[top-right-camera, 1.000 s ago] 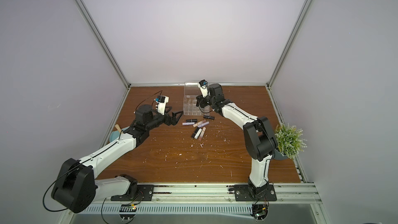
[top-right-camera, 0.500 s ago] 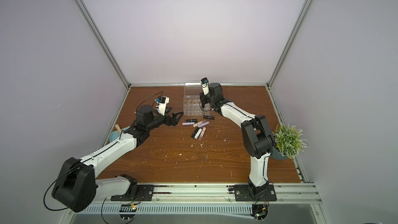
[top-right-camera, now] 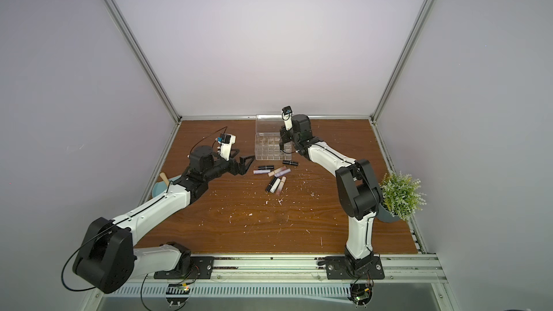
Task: Arrange the lipsticks in the organizer
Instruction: Place the lipstick in the storage box.
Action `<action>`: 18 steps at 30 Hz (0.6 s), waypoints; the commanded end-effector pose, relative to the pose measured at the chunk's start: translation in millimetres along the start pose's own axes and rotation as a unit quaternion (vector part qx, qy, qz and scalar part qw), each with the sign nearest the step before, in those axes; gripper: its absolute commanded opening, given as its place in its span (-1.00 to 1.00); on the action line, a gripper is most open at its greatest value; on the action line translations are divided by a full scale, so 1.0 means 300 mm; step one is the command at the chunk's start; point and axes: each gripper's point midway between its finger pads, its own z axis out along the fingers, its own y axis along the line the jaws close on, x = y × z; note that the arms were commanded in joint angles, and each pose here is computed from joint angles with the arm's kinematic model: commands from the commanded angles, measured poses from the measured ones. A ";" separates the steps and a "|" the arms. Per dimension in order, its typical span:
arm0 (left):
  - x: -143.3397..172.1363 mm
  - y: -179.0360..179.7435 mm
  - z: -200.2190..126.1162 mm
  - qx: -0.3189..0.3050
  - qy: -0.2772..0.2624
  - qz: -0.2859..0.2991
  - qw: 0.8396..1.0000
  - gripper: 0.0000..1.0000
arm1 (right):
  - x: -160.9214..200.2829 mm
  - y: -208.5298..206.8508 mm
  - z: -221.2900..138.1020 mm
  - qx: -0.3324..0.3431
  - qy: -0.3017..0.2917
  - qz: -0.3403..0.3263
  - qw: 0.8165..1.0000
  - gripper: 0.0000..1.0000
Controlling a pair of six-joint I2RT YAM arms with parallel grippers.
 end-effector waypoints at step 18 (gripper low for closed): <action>0.025 -0.016 0.020 0.015 0.010 -0.005 1.000 0.93 | 0.042 -0.039 0.009 0.032 -0.008 -0.017 0.999 -0.64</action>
